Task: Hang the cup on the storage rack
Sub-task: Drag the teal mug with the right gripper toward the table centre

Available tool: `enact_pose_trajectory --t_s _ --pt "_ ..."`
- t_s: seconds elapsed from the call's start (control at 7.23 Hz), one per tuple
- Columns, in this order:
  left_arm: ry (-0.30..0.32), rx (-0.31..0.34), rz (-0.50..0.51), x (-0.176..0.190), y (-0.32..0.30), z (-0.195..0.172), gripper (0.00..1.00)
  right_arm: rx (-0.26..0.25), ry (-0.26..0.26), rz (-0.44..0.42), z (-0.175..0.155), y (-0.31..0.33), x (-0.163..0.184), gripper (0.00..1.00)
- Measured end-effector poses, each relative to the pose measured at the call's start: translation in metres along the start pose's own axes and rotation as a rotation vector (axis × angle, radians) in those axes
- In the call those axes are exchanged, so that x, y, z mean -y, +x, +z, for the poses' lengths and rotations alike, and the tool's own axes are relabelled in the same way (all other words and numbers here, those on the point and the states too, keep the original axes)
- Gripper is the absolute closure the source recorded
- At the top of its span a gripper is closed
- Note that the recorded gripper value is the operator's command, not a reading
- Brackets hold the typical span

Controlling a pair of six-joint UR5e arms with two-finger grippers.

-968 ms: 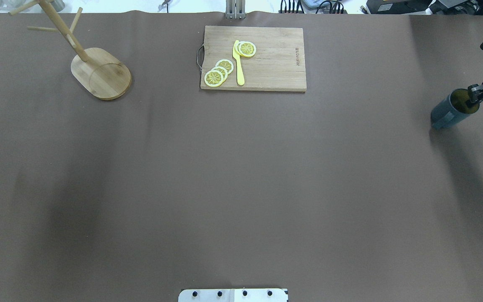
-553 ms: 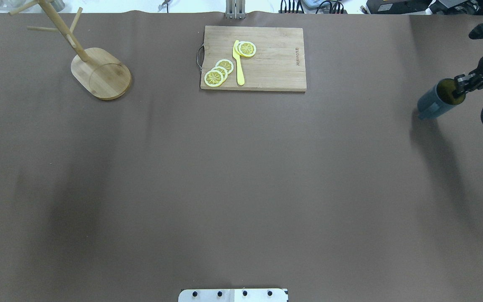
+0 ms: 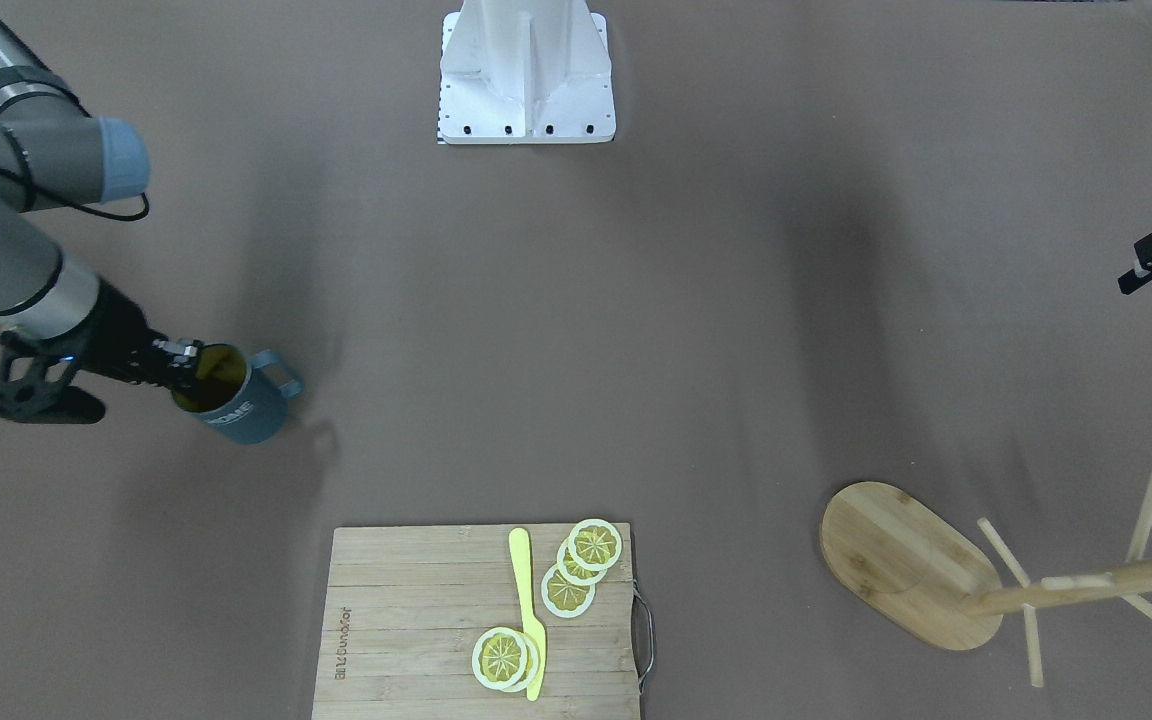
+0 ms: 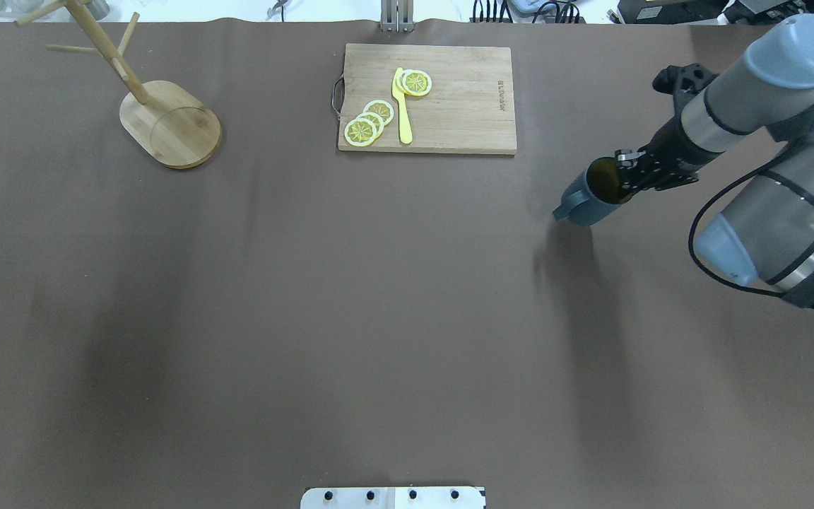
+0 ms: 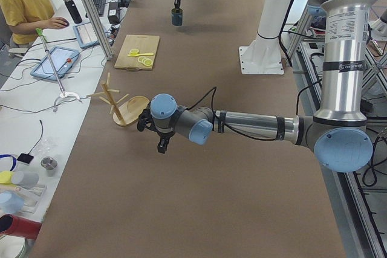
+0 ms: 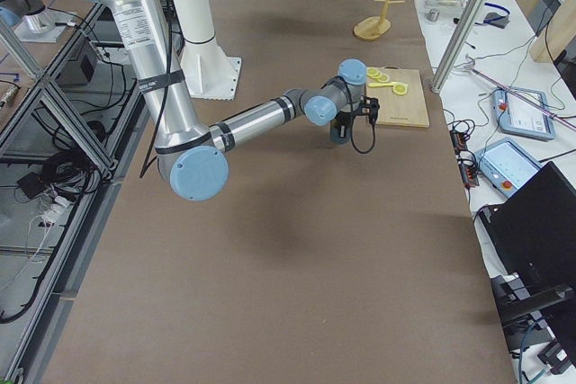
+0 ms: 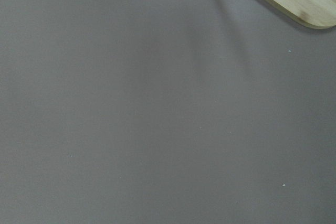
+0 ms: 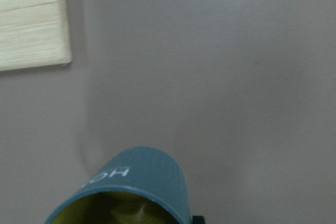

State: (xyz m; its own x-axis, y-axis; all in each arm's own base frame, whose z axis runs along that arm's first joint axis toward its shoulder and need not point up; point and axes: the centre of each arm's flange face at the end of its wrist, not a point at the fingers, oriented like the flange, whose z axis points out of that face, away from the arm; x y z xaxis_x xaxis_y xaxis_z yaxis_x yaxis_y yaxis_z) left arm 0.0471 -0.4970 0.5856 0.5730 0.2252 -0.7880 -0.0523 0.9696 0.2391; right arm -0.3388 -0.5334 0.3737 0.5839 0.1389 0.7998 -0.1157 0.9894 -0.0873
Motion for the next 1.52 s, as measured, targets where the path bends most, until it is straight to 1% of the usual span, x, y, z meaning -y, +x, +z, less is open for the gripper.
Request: enact_pose_trajectory --t_s 0.14,0.28,0.41,0.55,0.69,0.97,1.11,1.24,1.52 --pt "0.001 0.0 0.003 0.0 0.0 0.0 0.02 0.015 -0.006 0.06 0.009 -0.071 -0.032 1.0" --pt "0.002 0.0 0.008 0.0 0.0 0.0 0.02 0.013 -0.016 0.092 0.013 -0.128 -0.058 1.0" --pt "0.006 -0.001 0.014 0.0 0.001 -0.001 0.02 0.002 -0.022 0.11 0.019 -0.171 -0.084 1.0" --pt "0.011 -0.002 0.021 0.0 0.002 -0.001 0.02 -0.008 -0.013 0.112 0.029 -0.198 -0.107 1.0" --pt "0.013 -0.002 0.024 0.0 0.001 -0.001 0.02 -0.02 0.002 0.092 0.042 -0.214 -0.128 1.0" --pt "0.011 -0.002 0.024 -0.001 0.001 0.0 0.02 -0.031 0.011 0.045 0.059 -0.227 -0.153 1.0" --pt "0.007 -0.003 0.025 -0.002 0.002 0.002 0.02 -0.035 0.005 0.023 0.065 -0.229 -0.161 0.59" --pt "0.004 -0.005 0.026 -0.002 0.003 0.004 0.02 -0.037 -0.001 0.01 0.068 -0.232 -0.164 0.01" --pt "0.002 -0.019 0.036 0.001 0.011 0.005 0.02 -0.036 -0.003 0.007 0.068 -0.238 -0.163 0.0"
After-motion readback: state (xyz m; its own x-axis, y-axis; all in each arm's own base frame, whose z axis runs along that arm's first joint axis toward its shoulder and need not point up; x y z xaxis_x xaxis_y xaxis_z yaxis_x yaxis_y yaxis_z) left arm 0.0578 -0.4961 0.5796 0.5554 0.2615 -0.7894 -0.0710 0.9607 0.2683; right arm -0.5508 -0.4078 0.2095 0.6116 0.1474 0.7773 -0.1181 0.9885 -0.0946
